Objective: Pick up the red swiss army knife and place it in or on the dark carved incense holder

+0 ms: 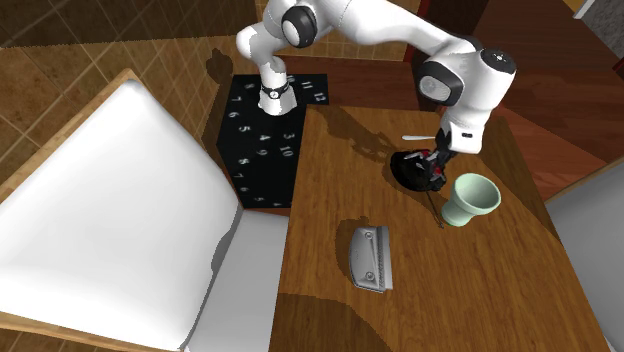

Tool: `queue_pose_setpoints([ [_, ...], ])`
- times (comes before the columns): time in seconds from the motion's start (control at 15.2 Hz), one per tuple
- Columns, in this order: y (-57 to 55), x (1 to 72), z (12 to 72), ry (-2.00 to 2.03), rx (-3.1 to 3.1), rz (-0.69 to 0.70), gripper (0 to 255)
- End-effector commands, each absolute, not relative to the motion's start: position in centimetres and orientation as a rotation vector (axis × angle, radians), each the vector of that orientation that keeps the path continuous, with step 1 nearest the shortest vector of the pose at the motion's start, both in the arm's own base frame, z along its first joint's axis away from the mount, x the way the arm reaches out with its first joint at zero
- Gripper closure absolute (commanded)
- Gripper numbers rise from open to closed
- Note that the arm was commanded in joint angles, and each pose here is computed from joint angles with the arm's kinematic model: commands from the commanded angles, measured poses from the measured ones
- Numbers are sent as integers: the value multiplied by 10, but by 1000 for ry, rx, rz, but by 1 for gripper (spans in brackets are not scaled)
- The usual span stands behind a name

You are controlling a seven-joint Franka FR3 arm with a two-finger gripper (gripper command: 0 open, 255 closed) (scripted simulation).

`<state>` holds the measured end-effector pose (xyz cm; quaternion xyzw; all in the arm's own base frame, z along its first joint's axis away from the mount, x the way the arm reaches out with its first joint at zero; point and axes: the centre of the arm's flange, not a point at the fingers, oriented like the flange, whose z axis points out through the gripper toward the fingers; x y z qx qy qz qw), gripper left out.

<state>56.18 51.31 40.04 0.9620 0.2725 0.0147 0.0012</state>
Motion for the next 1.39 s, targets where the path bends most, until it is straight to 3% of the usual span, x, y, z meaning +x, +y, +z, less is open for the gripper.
queue_pose_setpoints([
  [0.0,513,561,389,856,3020,47,255],
  [0.79,513,561,364,856,3020,47,255],
  [0.86,513,561,364,856,3020,47,0],
  [1.19,513,561,364,856,3020,47,0],
  [1.32,513,561,391,856,3020,47,0],
])
